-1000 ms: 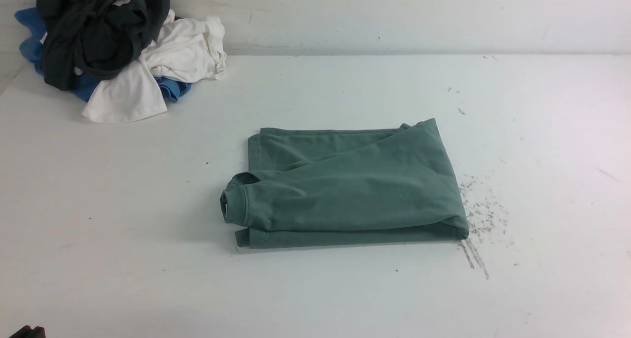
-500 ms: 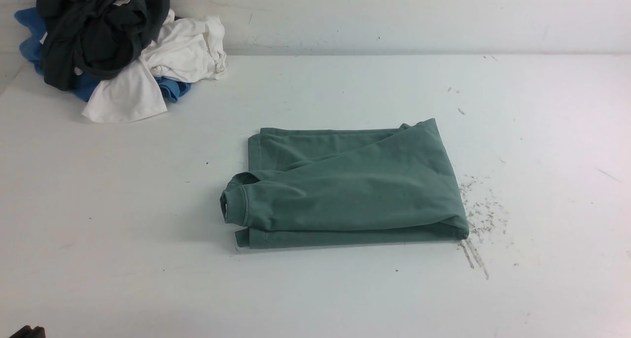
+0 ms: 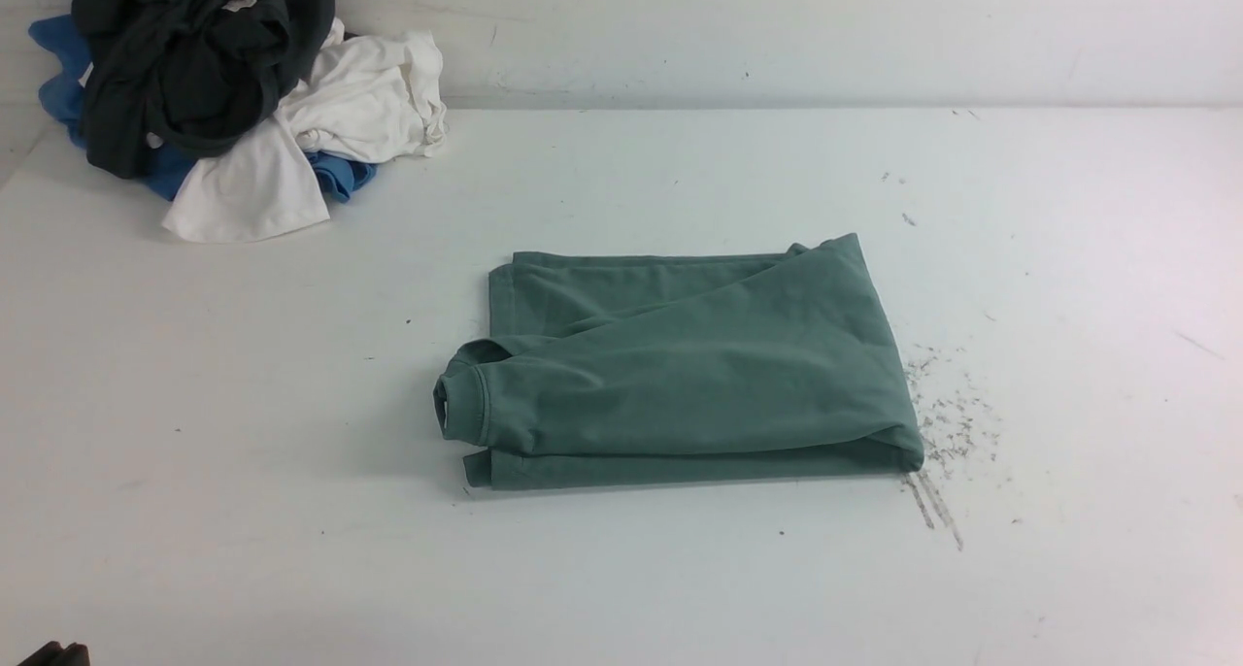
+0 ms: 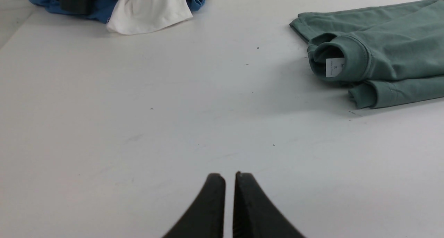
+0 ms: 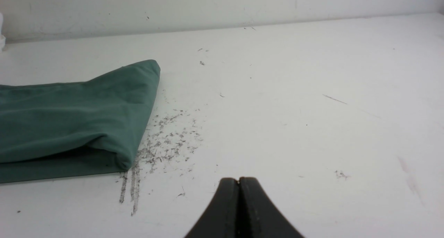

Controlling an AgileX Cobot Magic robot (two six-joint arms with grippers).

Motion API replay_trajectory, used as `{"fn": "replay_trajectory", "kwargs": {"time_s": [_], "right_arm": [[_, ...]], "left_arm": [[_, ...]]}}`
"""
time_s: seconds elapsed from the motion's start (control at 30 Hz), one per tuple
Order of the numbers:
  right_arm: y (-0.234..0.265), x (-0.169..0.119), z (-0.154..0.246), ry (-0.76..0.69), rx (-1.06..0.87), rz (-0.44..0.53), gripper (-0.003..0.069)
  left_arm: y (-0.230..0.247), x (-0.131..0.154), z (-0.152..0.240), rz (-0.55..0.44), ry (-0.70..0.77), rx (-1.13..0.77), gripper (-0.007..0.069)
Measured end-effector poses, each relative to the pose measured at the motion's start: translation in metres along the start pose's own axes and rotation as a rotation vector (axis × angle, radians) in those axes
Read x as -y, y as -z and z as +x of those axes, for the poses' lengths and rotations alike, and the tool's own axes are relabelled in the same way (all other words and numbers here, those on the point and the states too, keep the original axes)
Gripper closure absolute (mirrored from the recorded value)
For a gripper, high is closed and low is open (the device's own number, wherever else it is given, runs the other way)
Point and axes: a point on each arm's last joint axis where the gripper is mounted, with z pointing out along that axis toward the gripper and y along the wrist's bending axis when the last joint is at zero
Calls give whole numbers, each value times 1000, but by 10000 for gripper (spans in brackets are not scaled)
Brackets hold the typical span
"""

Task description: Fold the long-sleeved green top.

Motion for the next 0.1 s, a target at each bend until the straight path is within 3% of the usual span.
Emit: {"fn": "replay_trajectory", "kwargs": {"time_s": [0.1], "right_arm": [[0,0,0,0,0,0,673]], "left_arm": [[0,0,0,0,0,0,599]]}}
